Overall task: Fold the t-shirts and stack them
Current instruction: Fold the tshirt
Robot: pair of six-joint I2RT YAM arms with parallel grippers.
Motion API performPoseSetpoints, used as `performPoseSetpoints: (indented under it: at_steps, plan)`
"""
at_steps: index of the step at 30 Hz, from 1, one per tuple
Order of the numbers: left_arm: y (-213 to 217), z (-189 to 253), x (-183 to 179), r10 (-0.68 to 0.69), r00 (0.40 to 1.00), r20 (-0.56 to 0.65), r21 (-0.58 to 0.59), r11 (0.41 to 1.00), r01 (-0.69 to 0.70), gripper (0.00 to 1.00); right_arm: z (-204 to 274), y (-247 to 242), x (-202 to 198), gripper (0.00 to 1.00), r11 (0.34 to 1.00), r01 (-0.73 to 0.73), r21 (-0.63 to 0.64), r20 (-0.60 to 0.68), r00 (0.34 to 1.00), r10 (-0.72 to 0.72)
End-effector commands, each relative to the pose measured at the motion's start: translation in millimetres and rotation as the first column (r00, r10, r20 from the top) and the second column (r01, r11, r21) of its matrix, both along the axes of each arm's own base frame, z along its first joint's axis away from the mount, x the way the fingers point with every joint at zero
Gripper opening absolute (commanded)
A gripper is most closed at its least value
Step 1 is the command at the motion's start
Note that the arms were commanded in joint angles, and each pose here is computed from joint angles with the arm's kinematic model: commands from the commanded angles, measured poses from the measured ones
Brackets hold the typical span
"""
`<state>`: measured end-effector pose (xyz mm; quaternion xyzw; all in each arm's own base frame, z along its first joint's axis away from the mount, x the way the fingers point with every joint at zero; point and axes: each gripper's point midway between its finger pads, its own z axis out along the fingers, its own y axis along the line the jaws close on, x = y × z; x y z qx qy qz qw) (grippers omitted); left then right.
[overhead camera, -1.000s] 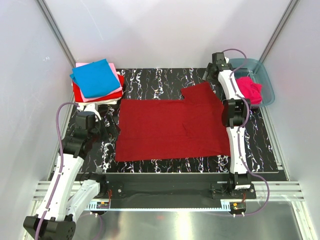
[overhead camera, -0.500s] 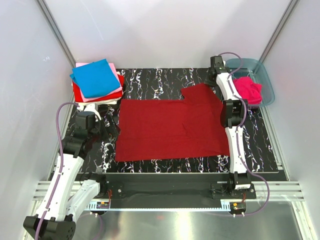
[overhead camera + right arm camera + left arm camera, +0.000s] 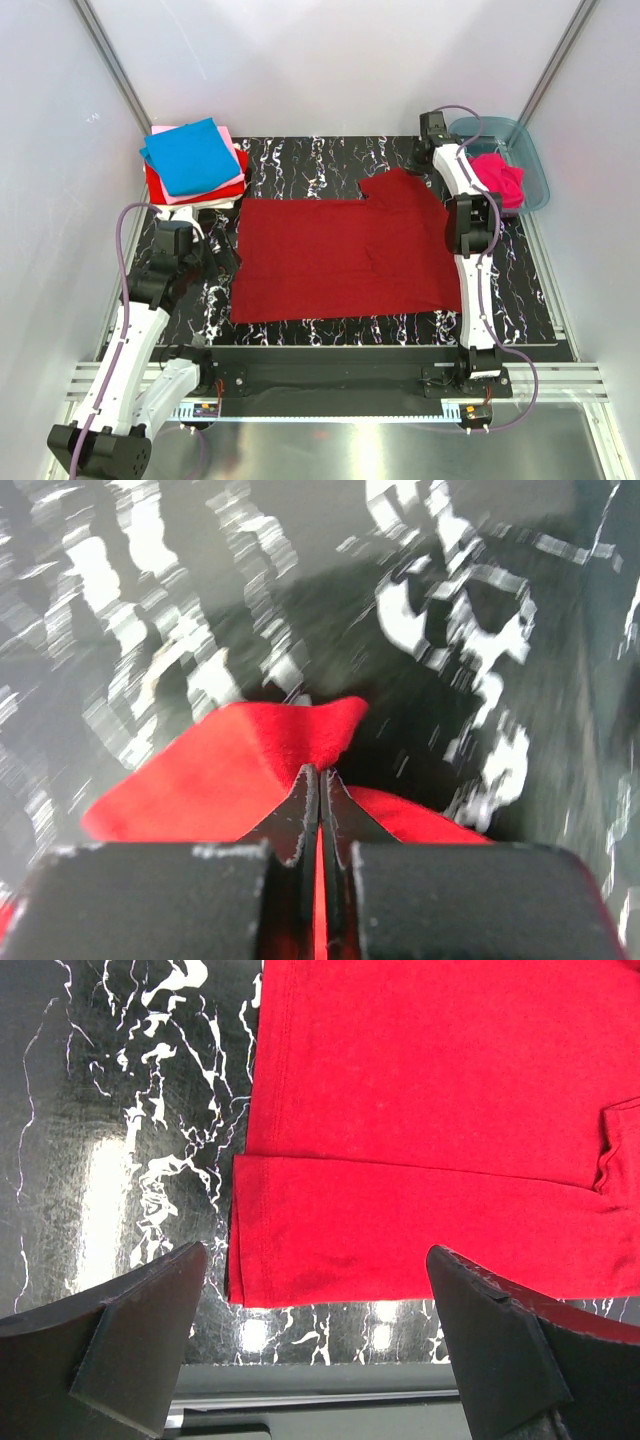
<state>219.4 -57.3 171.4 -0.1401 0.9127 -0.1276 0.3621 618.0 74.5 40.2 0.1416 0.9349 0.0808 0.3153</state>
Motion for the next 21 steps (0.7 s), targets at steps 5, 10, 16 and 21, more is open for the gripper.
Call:
performPoseSetpoints:
  at_steps: [5, 10, 16, 21]
  plan:
    - [2.9, 3.9, 7.6, 0.025, 0.999, 0.034, 0.002, 1.000, -0.025, 0.99, 165.0, 60.1, -40.6, 0.00, 0.987, -0.137, 0.083, 0.275, 0.955, 0.109]
    - [7.1, 1.5, 8.8, 0.042, 0.999, 0.023, 0.021, 0.999, -0.043, 0.99, 197.0, 59.5, -109.4, 0.00, 0.986, -0.143, 0.084, 0.338, 0.935, 0.107]
    - [8.6, -1.1, 10.3, 0.052, 0.999, 0.006, 0.030, 0.998, -0.052, 0.99, 215.7, 40.0, -206.6, 0.00, 0.984, -0.167, 0.061, 0.386, 0.913, 0.131]
    - [10.7, 9.4, 24.9, 0.077, 0.996, 0.051, 0.032, 0.996, -0.078, 0.99, 225.8, 24.3, -276.4, 0.00, 0.985, -0.152, 0.081, 0.437, 0.893, 0.102]
